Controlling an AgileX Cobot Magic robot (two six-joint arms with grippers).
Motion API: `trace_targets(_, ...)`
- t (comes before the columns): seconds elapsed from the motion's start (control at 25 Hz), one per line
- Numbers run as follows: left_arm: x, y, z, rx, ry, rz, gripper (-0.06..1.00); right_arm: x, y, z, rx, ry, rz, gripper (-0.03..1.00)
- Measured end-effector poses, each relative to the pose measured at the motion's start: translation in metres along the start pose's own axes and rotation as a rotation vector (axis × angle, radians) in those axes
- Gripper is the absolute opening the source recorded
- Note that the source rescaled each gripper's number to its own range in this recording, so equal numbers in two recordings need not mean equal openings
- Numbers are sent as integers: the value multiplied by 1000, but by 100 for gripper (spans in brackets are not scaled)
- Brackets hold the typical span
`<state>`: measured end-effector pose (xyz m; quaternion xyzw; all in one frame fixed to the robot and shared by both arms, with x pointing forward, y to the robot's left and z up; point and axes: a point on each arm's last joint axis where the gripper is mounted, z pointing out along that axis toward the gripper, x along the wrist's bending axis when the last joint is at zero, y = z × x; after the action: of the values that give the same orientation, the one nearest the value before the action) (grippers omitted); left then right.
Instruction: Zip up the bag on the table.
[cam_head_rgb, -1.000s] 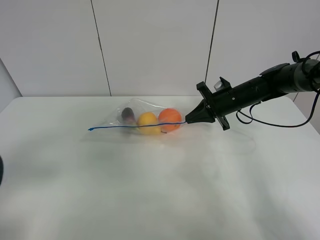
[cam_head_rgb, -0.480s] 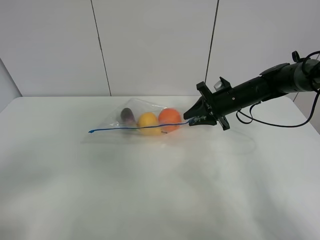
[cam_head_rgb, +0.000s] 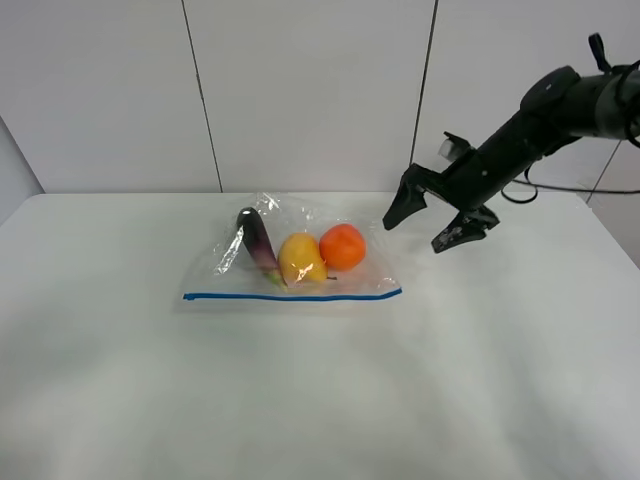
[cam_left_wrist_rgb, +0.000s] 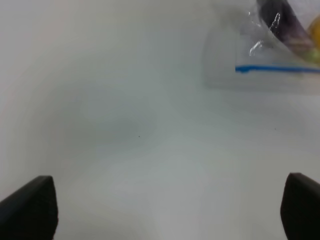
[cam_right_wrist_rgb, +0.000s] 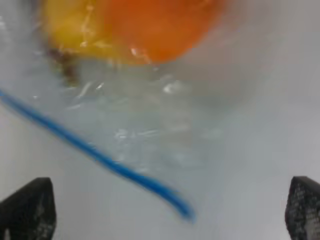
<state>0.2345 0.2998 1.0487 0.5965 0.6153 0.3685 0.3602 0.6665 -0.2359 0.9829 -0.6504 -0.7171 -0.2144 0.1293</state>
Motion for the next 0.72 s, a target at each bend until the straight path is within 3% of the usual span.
trace_targets(0.16, 0, 0, 0, 0, 0, 0, 100, -8, 12, -27, -29, -271, -27, 100)
trace_targets(0.28, 0, 0, 0, 0, 0, 0, 100, -20, 13, -37, -24, -415, -42, 100)
trace_targets(0.52, 0, 0, 0, 0, 0, 0, 100, -50, 11, -56, -46, -446, 36, 100)
trace_targets(0.72, 0, 0, 0, 0, 3, -1, 100, -42, -10, -71, -43, -443, 44, 100)
